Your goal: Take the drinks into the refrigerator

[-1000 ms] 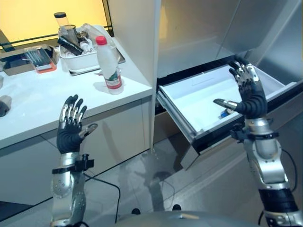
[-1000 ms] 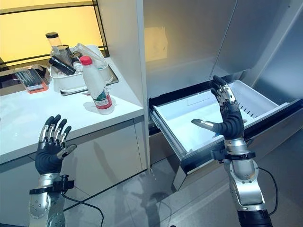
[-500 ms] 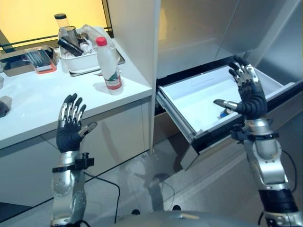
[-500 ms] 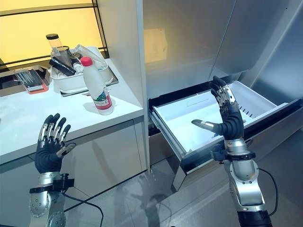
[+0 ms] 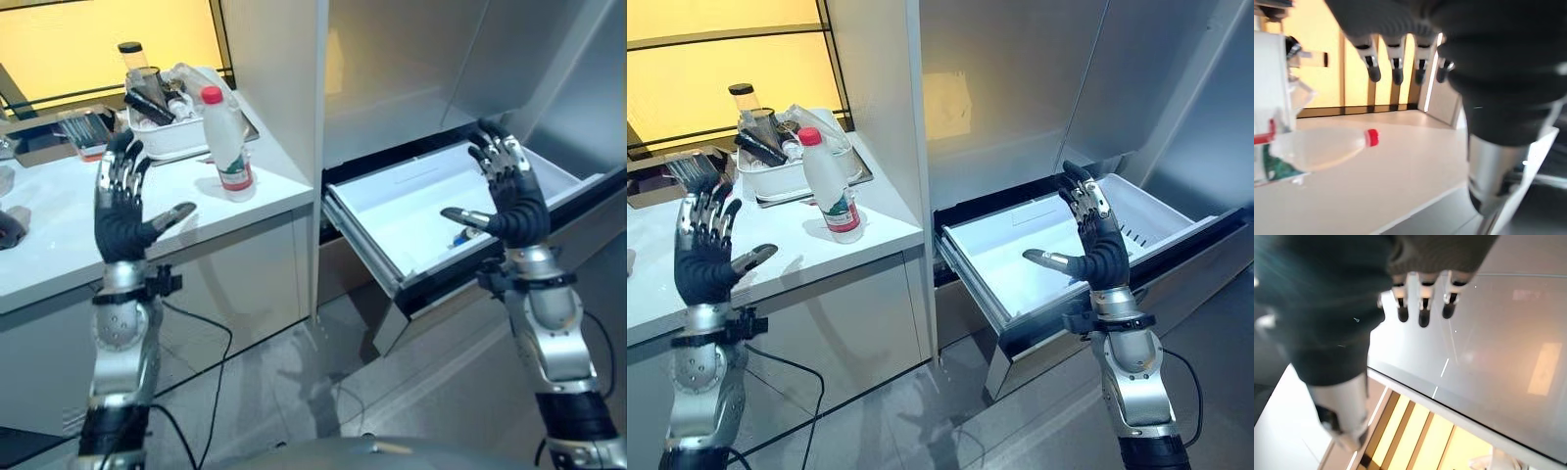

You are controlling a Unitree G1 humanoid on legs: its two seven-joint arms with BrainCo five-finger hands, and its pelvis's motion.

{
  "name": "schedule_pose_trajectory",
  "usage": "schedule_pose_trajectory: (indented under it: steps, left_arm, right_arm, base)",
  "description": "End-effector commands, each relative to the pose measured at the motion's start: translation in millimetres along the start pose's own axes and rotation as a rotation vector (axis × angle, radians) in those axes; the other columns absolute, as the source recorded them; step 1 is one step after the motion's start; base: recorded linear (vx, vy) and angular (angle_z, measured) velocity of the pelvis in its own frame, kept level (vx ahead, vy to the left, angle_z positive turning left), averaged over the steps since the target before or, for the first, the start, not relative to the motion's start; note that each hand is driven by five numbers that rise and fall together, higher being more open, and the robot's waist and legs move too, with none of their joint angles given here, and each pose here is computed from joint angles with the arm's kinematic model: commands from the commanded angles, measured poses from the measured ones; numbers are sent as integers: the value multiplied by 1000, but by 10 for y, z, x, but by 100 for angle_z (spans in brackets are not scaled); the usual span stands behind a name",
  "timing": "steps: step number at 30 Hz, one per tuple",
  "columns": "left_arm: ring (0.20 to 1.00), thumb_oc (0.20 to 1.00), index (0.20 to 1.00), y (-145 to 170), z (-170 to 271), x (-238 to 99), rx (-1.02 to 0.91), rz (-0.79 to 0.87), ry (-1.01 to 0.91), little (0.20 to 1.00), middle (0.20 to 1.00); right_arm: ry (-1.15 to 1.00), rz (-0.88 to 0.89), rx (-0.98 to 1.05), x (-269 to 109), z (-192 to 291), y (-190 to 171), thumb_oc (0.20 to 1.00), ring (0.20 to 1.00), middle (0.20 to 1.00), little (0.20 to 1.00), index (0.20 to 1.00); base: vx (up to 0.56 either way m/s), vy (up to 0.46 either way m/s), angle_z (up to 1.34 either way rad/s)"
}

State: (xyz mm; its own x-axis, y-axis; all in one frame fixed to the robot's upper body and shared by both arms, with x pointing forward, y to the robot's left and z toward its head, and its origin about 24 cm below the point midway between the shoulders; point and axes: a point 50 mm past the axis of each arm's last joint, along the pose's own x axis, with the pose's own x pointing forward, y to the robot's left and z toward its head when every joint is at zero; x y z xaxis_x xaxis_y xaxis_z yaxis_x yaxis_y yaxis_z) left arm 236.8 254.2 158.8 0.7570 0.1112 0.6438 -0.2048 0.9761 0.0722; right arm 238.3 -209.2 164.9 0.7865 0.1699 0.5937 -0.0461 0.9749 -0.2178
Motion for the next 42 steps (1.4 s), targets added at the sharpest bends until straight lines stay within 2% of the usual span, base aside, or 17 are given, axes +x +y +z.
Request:
schedule_pose_trajectory:
  steps: [1,10,21,24,33,42]
  left_arm:
    - [1000,1000,1000,138,50,257,60,22,-57,1000,1000]
    - [1000,1000,1000,254,61,692,196,15,-50,1000,1000]
    - [1000,1000,1000,269,123,1091,169,-16,-46,1000,1000]
    - [1000,1000,1000,265,148,1104,126,-11,-56,1000,1000]
    - [1000,1000,1000,520,199,1069,129,41,-51,1000,1000]
    - [1000,1000,1000,719,124,1036,191,106,0,1000,1000]
  right_arm:
    - [-109,19,27,234,146,-50,1000,1000,1000,1000,1000]
    - [-95,92,50,290,150,11,1000,1000,1000,1000,1000]
    - [-125,184,75,312,246,84,1000,1000,1000,1000,1000]
    - [-132,189,63,296,270,68,1000,1000,1000,1000,1000]
    - [-139,201,43,254,306,25,1000,1000,1000,1000,1000]
    - [-127,225,73,190,290,61,1000,1000,1000,1000,1000]
  base:
    - [35,24,-3]
    - [13,11,-7]
    - [-5,11,-7]
    - [-14,6,-4]
    - [-13,17,-16]
    - [10,15,-16]
